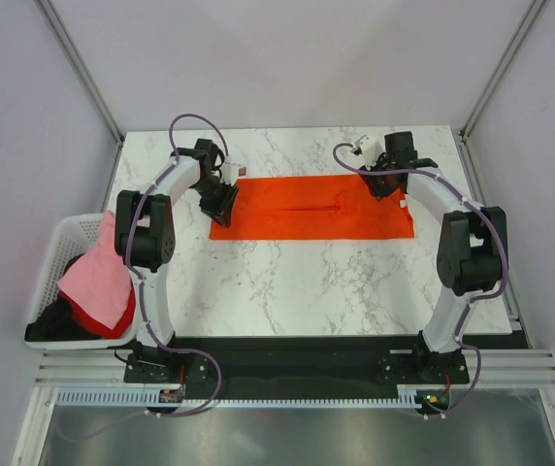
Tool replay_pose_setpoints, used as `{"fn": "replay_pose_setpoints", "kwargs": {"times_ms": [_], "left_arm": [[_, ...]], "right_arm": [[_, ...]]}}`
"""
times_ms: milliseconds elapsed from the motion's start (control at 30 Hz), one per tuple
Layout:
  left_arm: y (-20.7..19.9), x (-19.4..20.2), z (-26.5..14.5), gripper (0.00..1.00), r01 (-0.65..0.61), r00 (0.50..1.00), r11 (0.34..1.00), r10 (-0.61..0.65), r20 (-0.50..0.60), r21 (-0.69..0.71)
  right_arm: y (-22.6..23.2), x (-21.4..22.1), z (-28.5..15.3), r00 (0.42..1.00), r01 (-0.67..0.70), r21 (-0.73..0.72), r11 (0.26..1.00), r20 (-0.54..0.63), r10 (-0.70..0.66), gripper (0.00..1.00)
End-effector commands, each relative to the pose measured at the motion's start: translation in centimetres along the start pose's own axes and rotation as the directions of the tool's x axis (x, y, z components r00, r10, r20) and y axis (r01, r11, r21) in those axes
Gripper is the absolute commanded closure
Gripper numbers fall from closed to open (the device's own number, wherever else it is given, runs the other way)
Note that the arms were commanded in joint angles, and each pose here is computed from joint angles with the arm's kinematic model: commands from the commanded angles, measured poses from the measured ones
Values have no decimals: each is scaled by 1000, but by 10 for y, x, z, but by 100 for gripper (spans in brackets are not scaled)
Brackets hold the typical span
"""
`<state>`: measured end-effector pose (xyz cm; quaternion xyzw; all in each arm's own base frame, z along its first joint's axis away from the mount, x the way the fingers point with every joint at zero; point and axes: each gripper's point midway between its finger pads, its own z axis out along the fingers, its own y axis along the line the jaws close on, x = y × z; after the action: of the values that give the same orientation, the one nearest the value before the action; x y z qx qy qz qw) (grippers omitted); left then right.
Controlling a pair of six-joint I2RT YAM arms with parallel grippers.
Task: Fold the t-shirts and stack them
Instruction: Fold the tshirt
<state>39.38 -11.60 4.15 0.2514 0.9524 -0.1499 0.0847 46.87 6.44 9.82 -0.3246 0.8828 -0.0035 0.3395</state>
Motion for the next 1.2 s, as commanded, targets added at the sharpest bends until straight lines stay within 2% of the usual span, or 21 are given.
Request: {"fn": "replay_pose_setpoints", "kwargs": {"times_ms": [0, 133, 367, 633, 867, 967, 1133, 1167], "left_arm": [[1, 0, 0, 62, -51, 998, 999, 51, 22, 2], [1, -1, -10, 57, -122, 991, 992, 123, 56, -26], [8, 19, -23, 53, -262, 964, 961, 264, 10, -93], [12, 28, -5, 47, -291, 957, 954, 289, -37, -75], [11, 39, 15, 47, -288, 957, 955, 283, -70, -70], [14, 43, 22, 57, -271, 961, 959, 263, -89, -87], [14, 66, 30, 88, -228, 965, 969, 212, -152, -93], [12, 69, 26, 90, -223, 966, 970, 207, -155, -94]], "right_arm": [[9, 1, 6, 1000, -21, -35, 999, -3, 21, 59], [11, 0, 7, 999, -32, -46, 998, 1, 32, 59], [13, 2, 4, 1000, -25, -51, 998, 2, 25, 58], [19, 3, 2, 1000, -24, -61, 998, 0, 24, 58], [18, 3, -1, 1000, -12, -52, 999, 0, 12, 58], [20, 5, -1, 1000, -12, -52, 999, -5, 11, 58], [20, 9, 1, 1000, -12, -51, 999, -18, 11, 58], [19, 9, 1, 1000, -11, -47, 999, -18, 11, 58]]}}
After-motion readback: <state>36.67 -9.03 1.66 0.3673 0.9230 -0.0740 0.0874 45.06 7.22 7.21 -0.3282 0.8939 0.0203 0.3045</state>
